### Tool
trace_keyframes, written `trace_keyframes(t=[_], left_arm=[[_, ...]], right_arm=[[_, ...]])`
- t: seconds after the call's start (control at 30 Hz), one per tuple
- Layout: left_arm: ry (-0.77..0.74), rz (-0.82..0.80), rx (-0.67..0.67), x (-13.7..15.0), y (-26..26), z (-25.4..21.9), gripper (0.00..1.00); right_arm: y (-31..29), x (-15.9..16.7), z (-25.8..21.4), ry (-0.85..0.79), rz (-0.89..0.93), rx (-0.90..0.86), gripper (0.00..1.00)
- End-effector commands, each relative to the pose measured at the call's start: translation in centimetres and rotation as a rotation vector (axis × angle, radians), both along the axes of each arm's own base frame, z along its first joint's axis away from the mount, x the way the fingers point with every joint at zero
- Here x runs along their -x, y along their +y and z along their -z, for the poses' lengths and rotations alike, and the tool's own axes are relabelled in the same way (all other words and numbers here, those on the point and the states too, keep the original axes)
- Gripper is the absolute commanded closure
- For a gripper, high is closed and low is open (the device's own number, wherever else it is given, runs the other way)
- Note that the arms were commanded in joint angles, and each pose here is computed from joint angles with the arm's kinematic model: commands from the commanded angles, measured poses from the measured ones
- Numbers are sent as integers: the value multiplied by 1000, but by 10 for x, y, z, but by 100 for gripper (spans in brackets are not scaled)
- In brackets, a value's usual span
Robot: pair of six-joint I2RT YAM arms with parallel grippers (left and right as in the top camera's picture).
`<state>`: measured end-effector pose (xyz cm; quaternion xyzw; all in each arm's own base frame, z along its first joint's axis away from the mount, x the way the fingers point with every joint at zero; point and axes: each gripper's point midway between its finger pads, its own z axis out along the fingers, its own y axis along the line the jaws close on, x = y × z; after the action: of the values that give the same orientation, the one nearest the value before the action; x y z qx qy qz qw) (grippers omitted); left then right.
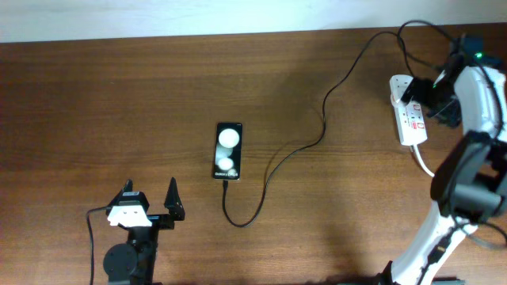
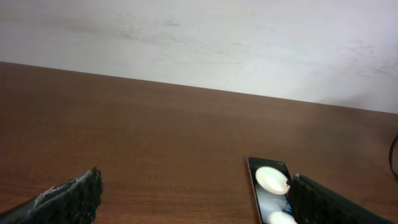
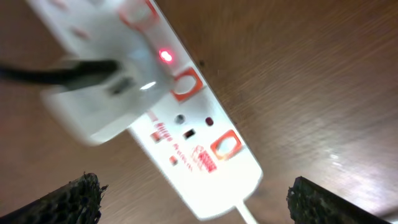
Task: Plug charger to phone and switch on socket
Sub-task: 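Lift the right gripper up and away from the power strip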
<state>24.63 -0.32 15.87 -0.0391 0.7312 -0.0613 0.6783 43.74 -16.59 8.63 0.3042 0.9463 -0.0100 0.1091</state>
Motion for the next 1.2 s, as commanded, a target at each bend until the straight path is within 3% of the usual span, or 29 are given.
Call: trace_keyframes(t=[0.0, 0.2, 0.37, 1.17], left_arm=[[0, -2, -13, 0, 0, 1, 1], [0, -2, -13, 0, 0, 1, 1], [0, -2, -13, 0, 0, 1, 1], [0, -2, -13, 0, 0, 1, 1]], right_arm=[[-2, 3, -101, -211, 9, 92, 1], [11, 36, -217, -463, 11, 185, 1], [21, 64, -272, -592, 11, 233, 1], [31, 64, -260, -566, -11, 216, 1]])
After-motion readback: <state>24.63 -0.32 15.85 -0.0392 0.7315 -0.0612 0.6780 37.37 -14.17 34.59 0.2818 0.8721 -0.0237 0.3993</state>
